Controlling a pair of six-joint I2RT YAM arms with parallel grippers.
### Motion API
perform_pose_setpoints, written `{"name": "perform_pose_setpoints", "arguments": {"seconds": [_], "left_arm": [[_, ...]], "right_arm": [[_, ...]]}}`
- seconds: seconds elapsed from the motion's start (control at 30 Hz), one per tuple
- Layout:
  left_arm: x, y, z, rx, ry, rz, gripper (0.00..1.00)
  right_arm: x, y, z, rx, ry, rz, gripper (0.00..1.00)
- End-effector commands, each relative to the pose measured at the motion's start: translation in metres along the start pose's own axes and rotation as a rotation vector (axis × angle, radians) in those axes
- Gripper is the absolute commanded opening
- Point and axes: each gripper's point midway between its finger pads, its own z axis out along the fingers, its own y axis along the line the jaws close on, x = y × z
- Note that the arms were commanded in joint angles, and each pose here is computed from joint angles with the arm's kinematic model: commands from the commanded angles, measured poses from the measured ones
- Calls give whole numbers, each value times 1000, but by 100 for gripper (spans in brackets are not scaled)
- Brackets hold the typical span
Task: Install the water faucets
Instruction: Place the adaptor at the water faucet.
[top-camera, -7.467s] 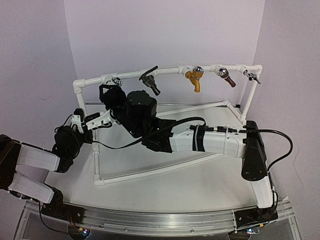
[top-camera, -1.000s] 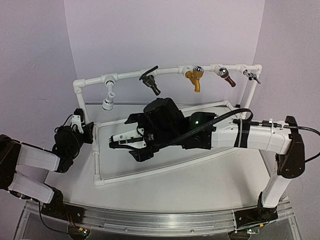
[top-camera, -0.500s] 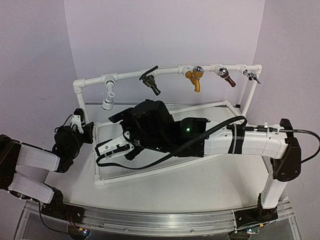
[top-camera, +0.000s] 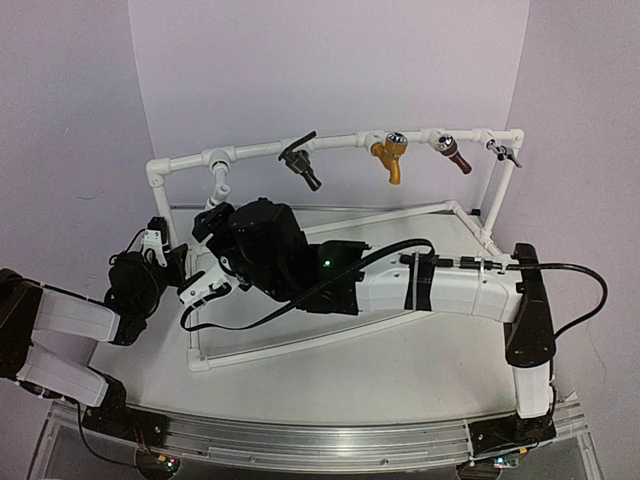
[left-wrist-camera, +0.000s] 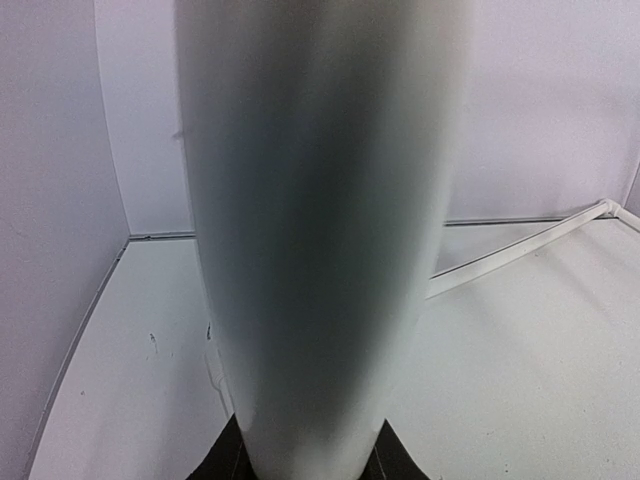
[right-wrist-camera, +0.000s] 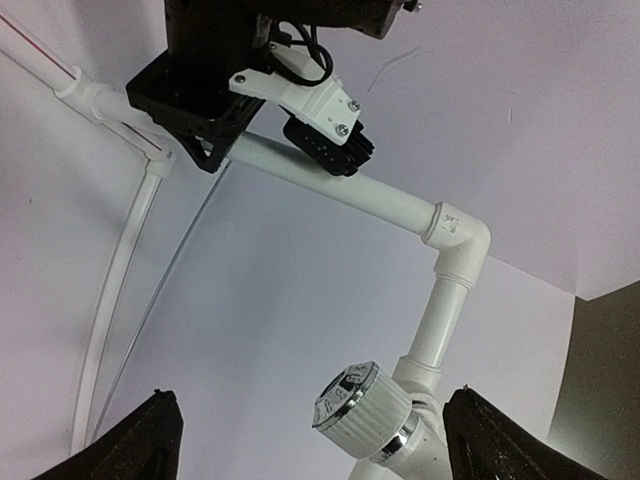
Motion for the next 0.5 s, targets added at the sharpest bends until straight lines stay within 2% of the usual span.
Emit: {"name": "perform_pose_setpoints", "arguments": {"seconds": [0.0,0.47], "left_arm": [[-9,-46,2,213,-10,-24,0],[-10,-45,2,213,-12,-24,0]], "right_arm": [[22,-34,8,104,102,-81,93],[46,-37,32,122,182,-120,85]]}}
